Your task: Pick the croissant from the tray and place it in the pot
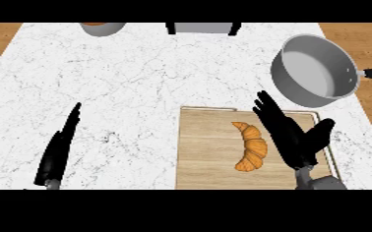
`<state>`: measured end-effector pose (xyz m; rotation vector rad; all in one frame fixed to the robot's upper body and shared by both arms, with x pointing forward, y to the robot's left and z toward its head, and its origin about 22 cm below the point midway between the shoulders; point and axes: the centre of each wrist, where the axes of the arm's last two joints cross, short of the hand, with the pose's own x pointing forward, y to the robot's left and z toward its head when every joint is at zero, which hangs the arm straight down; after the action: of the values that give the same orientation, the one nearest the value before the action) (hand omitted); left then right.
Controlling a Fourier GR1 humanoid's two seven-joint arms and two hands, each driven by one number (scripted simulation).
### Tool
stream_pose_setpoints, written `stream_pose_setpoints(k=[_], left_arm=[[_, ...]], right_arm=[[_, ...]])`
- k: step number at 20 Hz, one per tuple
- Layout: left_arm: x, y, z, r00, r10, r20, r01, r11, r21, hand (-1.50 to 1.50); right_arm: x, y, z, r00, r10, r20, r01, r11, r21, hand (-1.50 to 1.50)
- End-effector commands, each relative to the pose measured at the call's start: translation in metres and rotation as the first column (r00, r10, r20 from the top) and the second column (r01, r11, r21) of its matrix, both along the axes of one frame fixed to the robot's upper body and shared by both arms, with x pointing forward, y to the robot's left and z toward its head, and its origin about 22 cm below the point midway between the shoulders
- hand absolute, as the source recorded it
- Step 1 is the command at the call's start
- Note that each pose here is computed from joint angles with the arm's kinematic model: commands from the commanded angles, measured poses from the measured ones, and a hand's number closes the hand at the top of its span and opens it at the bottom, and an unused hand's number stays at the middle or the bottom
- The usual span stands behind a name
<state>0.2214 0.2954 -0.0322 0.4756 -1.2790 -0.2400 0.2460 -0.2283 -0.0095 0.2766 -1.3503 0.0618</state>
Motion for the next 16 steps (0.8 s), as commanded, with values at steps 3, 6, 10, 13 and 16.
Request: stream_pose_setpoints(k=[3,6,10,13,16], left_arm=[[0.006,0.021,0.013,0.996,0.057,0.070,-0.056,0.998,-0.021,0.00],[0.017,0.044,0.042,0.983,0.101,0.151,-0.103,0.995,0.005,0.00],[0.007,0.031,0.029,0.991,0.092,0.093,-0.087,0.995,-0.047,0.00],[0.001,0.038,0.028,0.991,0.094,0.094,-0.088,0.994,-0.066,0.00],[0.014,0.036,0.037,0.993,0.064,0.098,-0.055,0.994,-0.091,0.00]], right_arm=[[-0.023,-0.044,-0.002,0.941,-0.329,-0.083,0.307,0.930,-0.205,1.50],[-0.056,-0.107,-0.012,0.796,-0.599,-0.083,0.525,0.753,-0.397,1.50],[-0.063,-0.139,0.002,0.810,-0.428,0.401,0.566,0.394,-0.724,-1.50],[-0.094,-0.092,-0.008,0.728,-0.457,0.511,0.679,0.378,-0.630,-1.50],[-0.121,-0.051,0.007,0.710,-0.490,0.505,0.698,0.397,-0.596,-1.50]])
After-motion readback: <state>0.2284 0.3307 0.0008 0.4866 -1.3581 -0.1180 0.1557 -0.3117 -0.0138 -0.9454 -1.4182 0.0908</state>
